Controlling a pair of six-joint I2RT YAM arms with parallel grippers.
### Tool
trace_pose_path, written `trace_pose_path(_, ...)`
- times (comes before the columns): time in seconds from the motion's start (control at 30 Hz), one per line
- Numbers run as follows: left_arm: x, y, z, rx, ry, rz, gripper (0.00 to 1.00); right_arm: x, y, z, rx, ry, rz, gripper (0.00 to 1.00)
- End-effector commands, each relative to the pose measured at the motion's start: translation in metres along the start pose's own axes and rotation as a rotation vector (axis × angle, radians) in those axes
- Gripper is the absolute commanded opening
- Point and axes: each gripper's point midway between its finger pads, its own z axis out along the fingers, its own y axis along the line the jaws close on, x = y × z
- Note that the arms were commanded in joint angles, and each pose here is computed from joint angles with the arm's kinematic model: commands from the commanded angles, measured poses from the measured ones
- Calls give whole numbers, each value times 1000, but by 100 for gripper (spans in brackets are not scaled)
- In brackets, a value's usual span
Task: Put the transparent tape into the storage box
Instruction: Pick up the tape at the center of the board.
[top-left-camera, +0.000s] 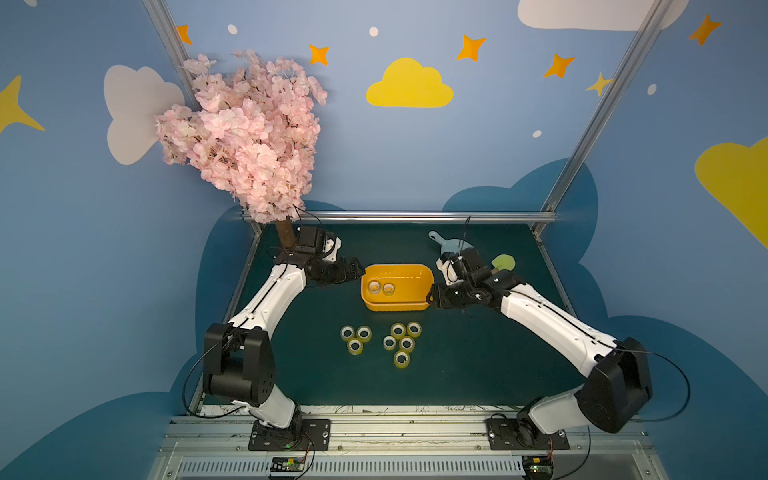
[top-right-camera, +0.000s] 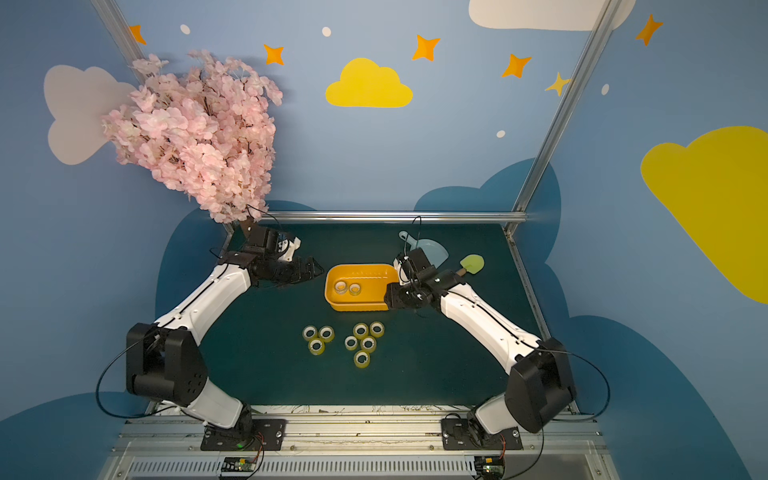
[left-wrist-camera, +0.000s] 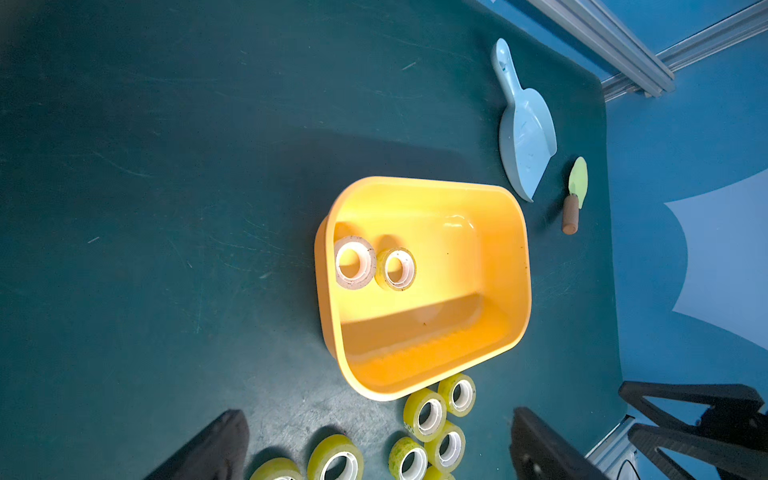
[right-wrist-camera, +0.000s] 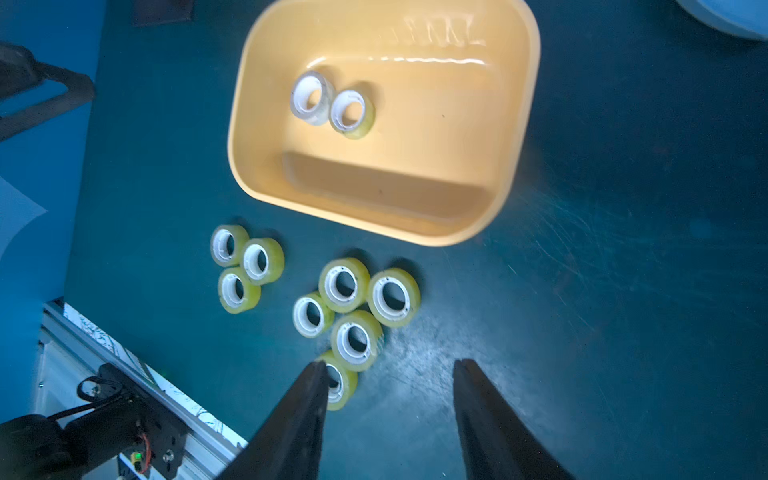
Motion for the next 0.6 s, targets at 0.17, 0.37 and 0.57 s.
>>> trace_pose_path(0.17,2,-4,6,-5,23,31,100,50,-22,23,-17,7,122,54)
trace_pose_path(0.37,4,-4,9,-14,35,36,100,64,-24,50,2,85,155,54)
trace_pose_path(0.57,4,-5,9,-17,35,42,100,65,-22,76,25,150,161,52)
